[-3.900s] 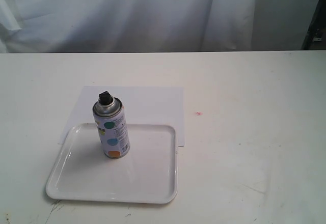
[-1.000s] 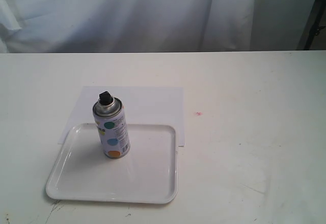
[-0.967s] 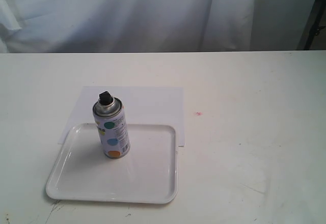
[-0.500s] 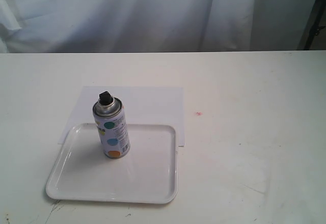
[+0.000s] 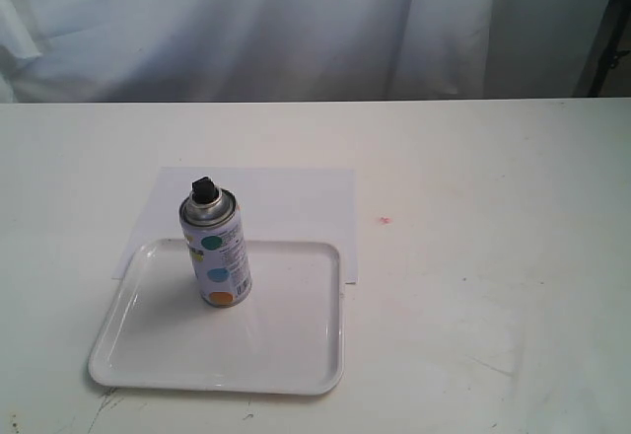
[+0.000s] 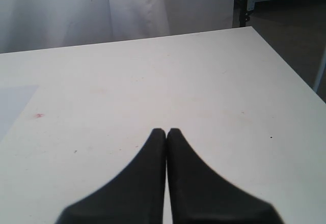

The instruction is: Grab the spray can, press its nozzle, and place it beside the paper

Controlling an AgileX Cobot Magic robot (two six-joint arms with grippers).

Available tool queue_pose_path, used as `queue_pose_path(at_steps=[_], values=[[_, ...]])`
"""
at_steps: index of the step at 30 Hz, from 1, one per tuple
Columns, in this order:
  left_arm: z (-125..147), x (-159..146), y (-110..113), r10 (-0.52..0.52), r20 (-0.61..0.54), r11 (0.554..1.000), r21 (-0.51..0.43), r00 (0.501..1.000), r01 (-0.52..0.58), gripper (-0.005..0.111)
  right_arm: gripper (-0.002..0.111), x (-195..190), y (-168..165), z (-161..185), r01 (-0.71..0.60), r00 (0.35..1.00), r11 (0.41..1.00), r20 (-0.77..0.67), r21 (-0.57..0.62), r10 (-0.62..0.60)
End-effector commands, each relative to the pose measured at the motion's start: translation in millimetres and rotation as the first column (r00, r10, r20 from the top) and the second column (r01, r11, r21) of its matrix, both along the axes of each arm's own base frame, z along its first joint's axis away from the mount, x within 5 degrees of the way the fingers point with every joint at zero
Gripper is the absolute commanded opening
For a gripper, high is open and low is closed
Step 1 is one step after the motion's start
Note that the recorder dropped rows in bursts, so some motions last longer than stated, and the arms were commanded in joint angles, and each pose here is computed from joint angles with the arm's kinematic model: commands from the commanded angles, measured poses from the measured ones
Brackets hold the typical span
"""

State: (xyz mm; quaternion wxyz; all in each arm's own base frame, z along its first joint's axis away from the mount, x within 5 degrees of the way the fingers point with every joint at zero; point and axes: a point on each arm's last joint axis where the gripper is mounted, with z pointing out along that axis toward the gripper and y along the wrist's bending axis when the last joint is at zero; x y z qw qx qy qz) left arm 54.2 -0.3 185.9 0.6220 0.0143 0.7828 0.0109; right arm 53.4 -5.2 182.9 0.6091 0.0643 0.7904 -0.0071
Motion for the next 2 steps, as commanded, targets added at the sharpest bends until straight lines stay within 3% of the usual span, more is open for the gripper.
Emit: queue_pose_path(at_steps=[1,2], values=[[-1.1,0.0,-0.1,0.003,0.001,1.0,-0.013,1.0,-0.003,0.0,0.0,-0.2,-0.2,-0.9,0.002,1.0,1.0,0.001,-0.007,-0.002],[-1.1,0.0,-0.1,0.003,0.001,1.0,-0.013,1.0,-0.003,0.0,0.0,-0.2,-0.2,-0.9,0.002,1.0,1.0,0.001,-0.007,-0.002]])
